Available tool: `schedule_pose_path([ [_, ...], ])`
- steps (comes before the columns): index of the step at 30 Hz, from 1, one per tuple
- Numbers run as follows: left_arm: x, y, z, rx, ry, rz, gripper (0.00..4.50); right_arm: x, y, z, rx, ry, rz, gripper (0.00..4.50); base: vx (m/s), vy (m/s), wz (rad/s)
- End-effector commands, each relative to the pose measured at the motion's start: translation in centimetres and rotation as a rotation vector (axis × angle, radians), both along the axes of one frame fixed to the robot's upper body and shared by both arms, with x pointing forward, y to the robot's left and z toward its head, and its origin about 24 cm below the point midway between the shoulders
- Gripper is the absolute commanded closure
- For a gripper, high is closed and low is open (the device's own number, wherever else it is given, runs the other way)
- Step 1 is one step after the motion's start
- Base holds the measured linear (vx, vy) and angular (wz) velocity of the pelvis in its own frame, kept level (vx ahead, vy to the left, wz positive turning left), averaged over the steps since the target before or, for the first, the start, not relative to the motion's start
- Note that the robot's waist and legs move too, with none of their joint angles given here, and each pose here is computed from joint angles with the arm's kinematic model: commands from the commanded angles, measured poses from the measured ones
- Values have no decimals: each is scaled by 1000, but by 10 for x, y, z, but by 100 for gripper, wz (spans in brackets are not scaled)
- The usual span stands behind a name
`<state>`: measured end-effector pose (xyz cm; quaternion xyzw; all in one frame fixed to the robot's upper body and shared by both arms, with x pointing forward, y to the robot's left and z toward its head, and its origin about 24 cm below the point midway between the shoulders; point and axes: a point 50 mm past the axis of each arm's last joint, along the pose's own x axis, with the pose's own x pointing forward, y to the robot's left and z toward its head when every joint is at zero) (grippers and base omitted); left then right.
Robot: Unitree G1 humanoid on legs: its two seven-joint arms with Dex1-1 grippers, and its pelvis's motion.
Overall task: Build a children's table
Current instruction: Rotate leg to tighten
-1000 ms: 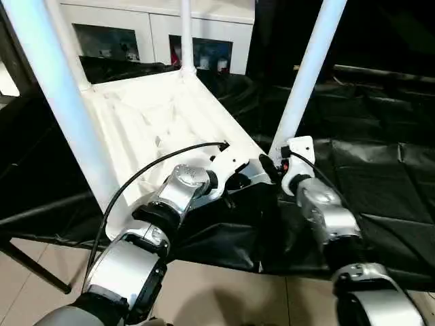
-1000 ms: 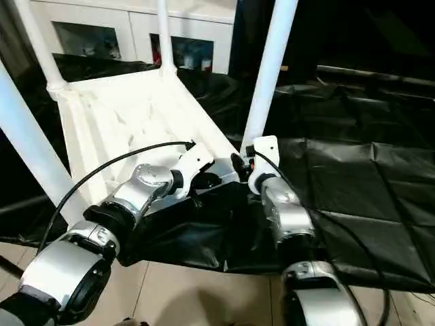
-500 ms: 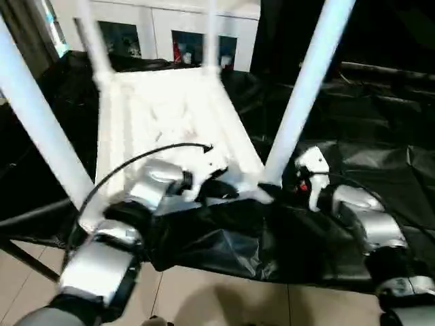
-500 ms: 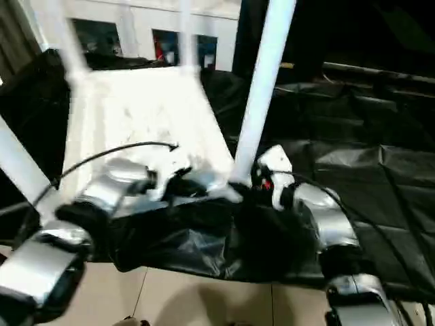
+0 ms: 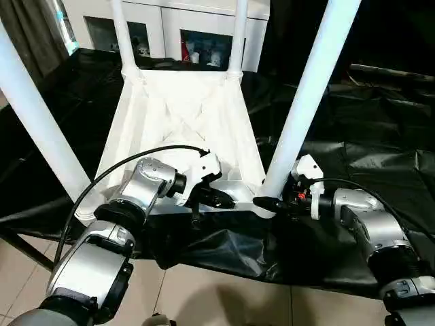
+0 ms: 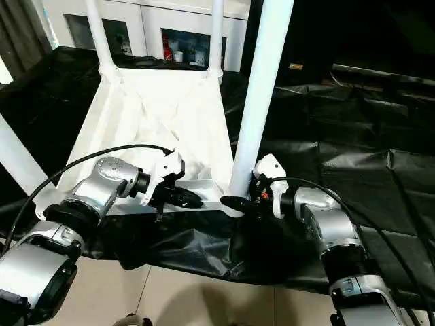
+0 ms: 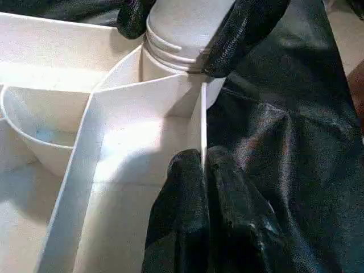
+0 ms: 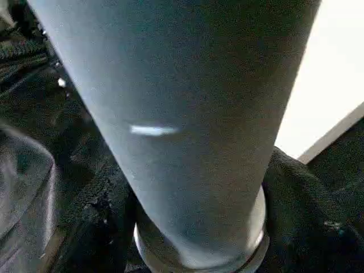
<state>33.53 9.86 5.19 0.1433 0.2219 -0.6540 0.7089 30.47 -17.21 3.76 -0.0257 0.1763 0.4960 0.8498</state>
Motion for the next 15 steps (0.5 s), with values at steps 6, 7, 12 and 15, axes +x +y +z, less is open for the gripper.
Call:
schedule_pose_path([
  [6, 9, -30, -8, -27, -88, 239, 450, 10, 17, -28, -63, 36, -313, 184, 0, 0, 0],
  [7, 10, -33, -8, -22, -95, 259, 450, 11, 18, -30, -67, 41, -340, 184, 0, 0, 0],
  [12, 6, -71, -13, -26, -102, 365, 450, 26, 32, -39, -43, 124, -715, 184, 0, 0, 0],
  [15, 3, -83, -14, -21, -119, 354, 450, 32, 44, -36, -29, 114, -758, 184, 0, 0, 0],
])
